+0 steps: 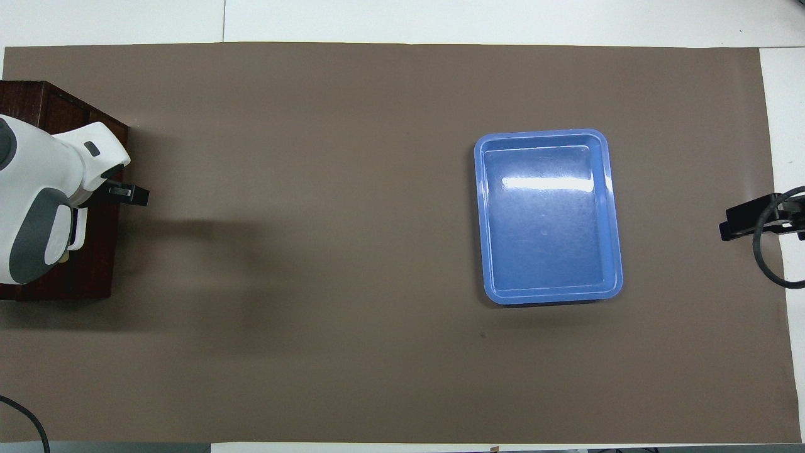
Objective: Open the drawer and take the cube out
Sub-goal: 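Pull the drawer open away from the box with the left gripper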
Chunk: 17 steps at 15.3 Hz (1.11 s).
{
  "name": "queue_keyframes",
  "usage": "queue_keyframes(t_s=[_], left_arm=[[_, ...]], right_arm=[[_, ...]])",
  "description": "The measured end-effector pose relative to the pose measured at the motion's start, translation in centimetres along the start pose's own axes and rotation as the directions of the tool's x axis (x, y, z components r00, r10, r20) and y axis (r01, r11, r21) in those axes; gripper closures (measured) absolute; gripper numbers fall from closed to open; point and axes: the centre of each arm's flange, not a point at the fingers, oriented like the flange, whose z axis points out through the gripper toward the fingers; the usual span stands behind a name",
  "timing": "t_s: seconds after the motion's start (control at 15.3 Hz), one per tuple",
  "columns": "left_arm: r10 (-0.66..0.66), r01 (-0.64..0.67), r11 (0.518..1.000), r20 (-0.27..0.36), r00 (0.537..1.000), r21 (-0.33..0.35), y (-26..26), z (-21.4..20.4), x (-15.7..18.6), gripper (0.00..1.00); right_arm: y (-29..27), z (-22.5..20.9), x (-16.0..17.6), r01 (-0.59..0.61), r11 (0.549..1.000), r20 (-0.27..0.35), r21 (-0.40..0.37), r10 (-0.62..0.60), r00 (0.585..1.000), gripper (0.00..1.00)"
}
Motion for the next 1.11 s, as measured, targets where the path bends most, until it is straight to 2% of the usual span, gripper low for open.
queue_keyframes(t_s=[0.39, 1.11], left_arm=[[0.02, -0.02, 1.0, -0.006, 1.0, 0.001, 1.0, -0.2, 0.2, 0.0], [0.108, -0.108, 0.994, -0.031, 0.994, -0.002, 10.0, -2.4, 1.2, 0.0]], right_arm=[[-0.1, 0.0, 0.0, 0.002, 1.0, 0.001, 0.0, -0.002, 1.0, 0.0], [-0.3, 0.0, 0.0, 0.005, 1.0, 0.001, 0.001, -0.005, 1.0, 0.0]])
